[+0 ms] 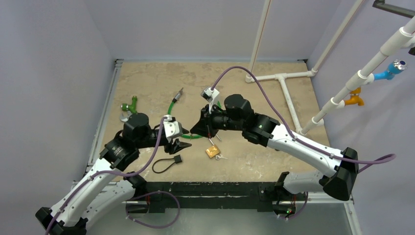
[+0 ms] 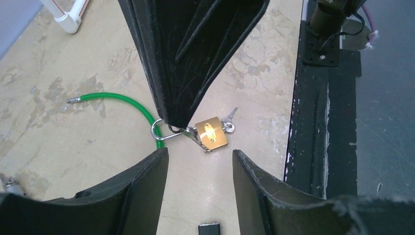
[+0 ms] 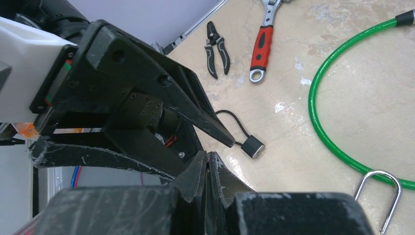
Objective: Unlock with the key
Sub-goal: Pick up the key from the center of the board.
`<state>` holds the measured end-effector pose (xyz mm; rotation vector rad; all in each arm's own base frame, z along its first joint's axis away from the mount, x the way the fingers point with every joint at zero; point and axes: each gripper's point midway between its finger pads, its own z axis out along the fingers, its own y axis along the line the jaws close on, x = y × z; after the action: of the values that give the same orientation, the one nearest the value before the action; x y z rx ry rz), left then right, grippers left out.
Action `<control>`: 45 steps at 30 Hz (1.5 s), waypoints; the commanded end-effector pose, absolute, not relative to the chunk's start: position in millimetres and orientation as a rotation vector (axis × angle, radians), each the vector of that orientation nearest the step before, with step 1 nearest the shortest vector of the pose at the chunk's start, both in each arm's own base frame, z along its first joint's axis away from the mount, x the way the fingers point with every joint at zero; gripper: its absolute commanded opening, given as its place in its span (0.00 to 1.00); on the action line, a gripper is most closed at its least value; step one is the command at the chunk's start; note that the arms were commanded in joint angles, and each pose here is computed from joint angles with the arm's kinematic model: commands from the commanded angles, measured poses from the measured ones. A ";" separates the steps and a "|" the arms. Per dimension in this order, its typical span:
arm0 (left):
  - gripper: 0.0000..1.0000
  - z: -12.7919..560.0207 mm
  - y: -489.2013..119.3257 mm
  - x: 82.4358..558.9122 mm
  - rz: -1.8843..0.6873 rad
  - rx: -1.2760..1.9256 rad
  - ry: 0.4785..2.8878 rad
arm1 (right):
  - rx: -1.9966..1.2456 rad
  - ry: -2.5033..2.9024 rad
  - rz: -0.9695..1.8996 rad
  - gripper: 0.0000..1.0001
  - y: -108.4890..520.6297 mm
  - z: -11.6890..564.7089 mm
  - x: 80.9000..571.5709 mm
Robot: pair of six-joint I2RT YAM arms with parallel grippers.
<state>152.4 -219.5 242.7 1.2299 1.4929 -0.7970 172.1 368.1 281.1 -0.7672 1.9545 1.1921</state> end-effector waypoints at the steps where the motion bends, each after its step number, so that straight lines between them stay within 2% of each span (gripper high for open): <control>1: 0.51 250.9 -226.8 155.2 -0.857 1.175 1.481 | -0.758 1.823 1.282 0.00 373.0 327.3 167.9; 5: 0.55 256.4 -227.2 158.0 -0.868 1.144 1.479 | -0.761 1.804 1.309 0.00 375.6 334.4 166.1; 7: 0.53 260.6 -227.7 156.6 -0.876 1.152 1.456 | -0.763 1.798 1.316 0.00 376.0 336.3 165.3; 10: 0.44 262.8 -228.5 150.9 -0.893 1.183 1.426 | -0.758 1.792 1.325 0.00 375.3 338.1 164.0; 14: 0.38 263.4 -227.2 146.7 -0.891 1.213 1.406 | -0.756 1.790 1.333 0.00 374.5 339.5 162.5; 18: 0.21 268.3 -225.9 136.8 -0.913 1.254 1.382 | -0.747 1.796 1.322 0.00 372.3 335.9 163.5; 22: 0.11 273.0 -220.2 127.9 -0.905 1.291 1.385 | -0.738 1.813 1.305 0.00 369.5 327.5 164.2; 25: 0.06 274.9 -218.3 126.1 -0.903 1.289 1.393 | -0.736 1.816 1.296 0.00 368.8 325.8 165.2; 29: 0.05 280.6 -219.2 131.2 -0.897 1.246 1.392 | -0.742 1.814 1.303 0.00 368.8 327.0 163.6; 31: 0.07 278.0 -218.2 135.5 -0.876 1.238 1.402 | -0.741 1.808 1.309 0.00 367.9 328.9 162.5; 32: 0.15 273.1 -216.4 139.0 -0.857 1.232 1.425 | -0.742 1.802 1.311 0.00 367.7 330.4 161.9; 33: 0.29 269.4 -214.2 143.8 -0.828 1.221 1.445 | -0.741 1.801 1.311 0.00 367.2 331.1 161.7; 36: 0.61 261.8 -208.4 160.5 -0.746 1.160 1.497 | -0.743 1.796 1.317 0.00 366.7 332.5 160.8; 37: 0.67 261.5 -208.7 161.6 -0.746 1.152 1.502 | -0.745 1.794 1.319 0.00 367.1 332.9 160.5; 40: 0.75 263.7 -217.6 149.5 -0.846 1.190 1.477 | -0.744 1.784 1.321 0.00 367.8 334.5 161.2; 42: 0.74 269.6 -224.9 137.4 -0.944 1.213 1.448 | -0.745 1.776 1.327 0.00 368.6 336.0 160.8; 43: 0.70 273.6 -227.8 131.1 -0.990 1.228 1.430 | -0.742 1.773 1.330 0.00 369.1 336.8 161.1; 45: 0.55 275.4 -228.8 126.4 -1.025 1.229 1.438 | -0.743 1.767 1.338 0.00 370.1 338.8 160.8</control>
<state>141.7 -219.3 258.0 1.2118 1.5023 -0.8896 162.4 369.2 315.1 -0.7516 1.8574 1.2949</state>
